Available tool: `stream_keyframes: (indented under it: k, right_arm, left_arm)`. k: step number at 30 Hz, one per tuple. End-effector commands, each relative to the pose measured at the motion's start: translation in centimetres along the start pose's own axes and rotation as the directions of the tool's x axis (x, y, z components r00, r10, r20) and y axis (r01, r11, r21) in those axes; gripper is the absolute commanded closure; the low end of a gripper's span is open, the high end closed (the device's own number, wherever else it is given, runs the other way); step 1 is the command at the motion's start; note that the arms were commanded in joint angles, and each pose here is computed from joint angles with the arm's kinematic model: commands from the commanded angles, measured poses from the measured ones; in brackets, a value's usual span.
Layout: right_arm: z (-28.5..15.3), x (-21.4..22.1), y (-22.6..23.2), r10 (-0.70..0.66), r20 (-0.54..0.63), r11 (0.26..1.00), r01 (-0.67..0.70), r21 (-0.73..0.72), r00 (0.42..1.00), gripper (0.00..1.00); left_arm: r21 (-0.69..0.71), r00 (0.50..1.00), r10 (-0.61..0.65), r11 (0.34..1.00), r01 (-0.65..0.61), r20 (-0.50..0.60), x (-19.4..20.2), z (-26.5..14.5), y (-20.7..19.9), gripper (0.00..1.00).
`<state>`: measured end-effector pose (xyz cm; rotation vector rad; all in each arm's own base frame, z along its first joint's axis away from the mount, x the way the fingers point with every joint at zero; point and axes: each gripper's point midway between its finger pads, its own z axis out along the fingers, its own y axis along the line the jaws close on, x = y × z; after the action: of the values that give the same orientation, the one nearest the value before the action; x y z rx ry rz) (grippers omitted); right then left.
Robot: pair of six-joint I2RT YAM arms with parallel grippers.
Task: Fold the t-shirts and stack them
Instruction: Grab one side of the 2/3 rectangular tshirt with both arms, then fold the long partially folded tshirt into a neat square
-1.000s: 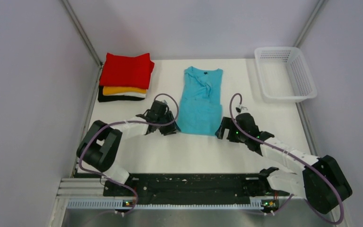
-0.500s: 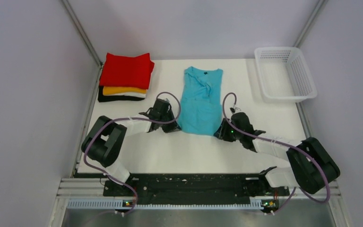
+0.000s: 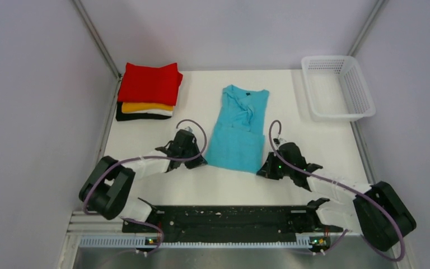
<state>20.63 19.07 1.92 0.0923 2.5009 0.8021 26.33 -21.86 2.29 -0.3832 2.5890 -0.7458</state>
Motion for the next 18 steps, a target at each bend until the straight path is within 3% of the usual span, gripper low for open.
stream_keyframes:
  k: [1,6,9,14,18]
  right_arm:
    - [-3.0,3.7,1.4,-0.039,-0.100,0.996,0.031,-0.087,0.994,1.00]
    - [-7.9,7.2,5.8,-0.128,-0.190,0.961,0.075,-0.266,0.973,1.00]
    - [-11.0,7.6,7.8,-0.150,-0.179,0.936,0.082,-0.342,0.972,1.00]
    - [-14.5,5.5,10.2,-0.163,-0.064,0.900,0.122,-0.419,0.985,1.00]
    - [-15.1,2.2,10.4,-0.180,0.060,0.923,0.190,-0.334,0.982,1.00]
  left_arm:
    - [-0.162,1.000,0.018,0.987,-0.017,0.000,3.7,-3.2,4.7,1.00]
    - [-0.120,0.996,0.073,0.991,-0.067,0.042,7.0,-8.0,3.6,1.00]
    - [-0.052,0.993,0.070,0.997,-0.065,0.094,7.6,-11.3,2.3,1.00]
    - [0.031,0.974,0.099,0.994,-0.108,0.202,5.5,-15.2,0.4,1.00]
    - [0.065,0.946,0.162,0.980,-0.187,0.281,2.7,-16.4,-3.4,1.00]
